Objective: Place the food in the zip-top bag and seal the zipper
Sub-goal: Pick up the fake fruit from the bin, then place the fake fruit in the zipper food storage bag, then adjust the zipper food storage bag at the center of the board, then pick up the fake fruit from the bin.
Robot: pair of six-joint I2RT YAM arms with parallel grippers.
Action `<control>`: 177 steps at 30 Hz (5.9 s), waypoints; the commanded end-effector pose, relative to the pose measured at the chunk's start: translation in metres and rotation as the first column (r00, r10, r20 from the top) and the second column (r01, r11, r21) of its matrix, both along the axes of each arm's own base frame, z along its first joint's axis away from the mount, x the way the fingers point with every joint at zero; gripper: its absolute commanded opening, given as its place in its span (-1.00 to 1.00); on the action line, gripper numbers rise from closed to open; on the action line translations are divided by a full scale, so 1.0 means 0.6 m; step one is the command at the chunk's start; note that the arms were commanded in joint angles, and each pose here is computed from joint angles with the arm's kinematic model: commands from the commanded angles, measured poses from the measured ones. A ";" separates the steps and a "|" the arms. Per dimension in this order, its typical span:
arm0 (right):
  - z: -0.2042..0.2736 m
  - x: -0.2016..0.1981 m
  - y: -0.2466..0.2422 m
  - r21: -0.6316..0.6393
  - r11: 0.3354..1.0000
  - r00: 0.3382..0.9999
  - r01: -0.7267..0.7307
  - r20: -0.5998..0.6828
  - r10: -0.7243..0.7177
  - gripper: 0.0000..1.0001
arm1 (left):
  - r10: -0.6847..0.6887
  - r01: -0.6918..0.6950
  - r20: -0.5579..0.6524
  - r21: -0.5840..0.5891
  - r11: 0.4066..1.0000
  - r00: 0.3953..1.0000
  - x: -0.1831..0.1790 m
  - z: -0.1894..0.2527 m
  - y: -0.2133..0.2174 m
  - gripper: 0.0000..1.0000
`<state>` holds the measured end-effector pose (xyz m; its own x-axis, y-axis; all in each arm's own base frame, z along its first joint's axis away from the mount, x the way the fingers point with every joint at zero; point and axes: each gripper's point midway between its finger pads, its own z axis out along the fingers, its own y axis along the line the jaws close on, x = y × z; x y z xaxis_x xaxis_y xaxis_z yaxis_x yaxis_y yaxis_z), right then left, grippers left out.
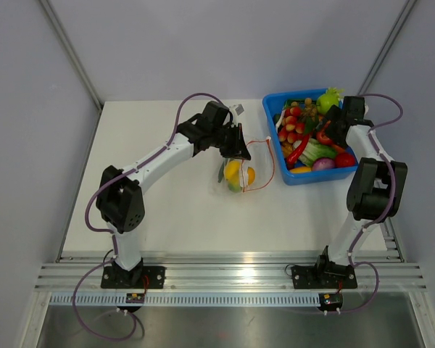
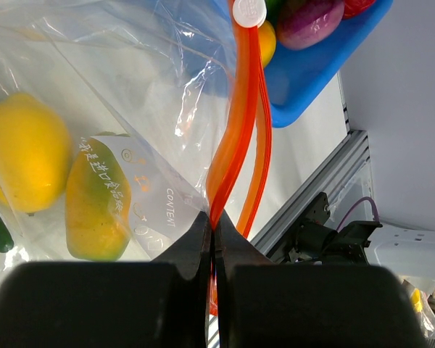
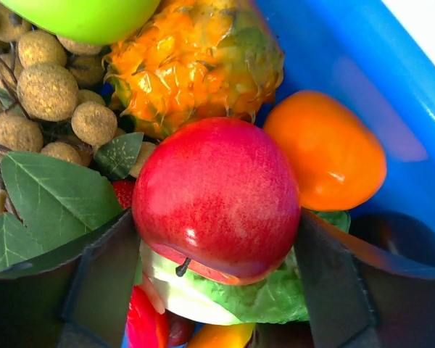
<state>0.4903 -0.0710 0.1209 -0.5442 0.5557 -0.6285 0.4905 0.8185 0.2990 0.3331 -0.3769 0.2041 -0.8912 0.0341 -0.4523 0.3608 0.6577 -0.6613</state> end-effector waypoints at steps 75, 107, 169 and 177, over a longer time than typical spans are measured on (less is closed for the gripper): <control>0.095 -0.304 0.376 0.031 0.892 0.889 -0.451 0.108 0.445 0.39 | 0.011 -0.005 0.057 -0.095 0.996 0.998 0.005 0.060 0.023 -1.00; 0.210 -0.273 0.464 0.113 0.789 0.777 -0.604 0.301 0.553 -1.00 | 0.098 -0.093 0.092 -0.051 0.994 0.991 0.038 0.076 0.090 -1.00; 0.157 0.139 0.064 -0.179 0.981 0.972 -0.075 0.208 0.112 0.13 | 0.066 -0.061 0.083 -0.062 0.996 0.994 0.059 0.075 0.067 -1.00; 0.123 0.162 0.072 -0.158 0.981 0.976 -0.116 0.167 0.142 0.09 | 0.060 -0.055 0.073 -0.069 0.996 0.996 0.060 0.072 0.063 -1.00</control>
<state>0.5785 -0.0302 0.1900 -0.4767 0.3980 -0.7838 0.3569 0.9025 0.2412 0.3635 -0.3294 0.2247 -0.8789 -0.0465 -0.4747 0.3202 0.6800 -0.6596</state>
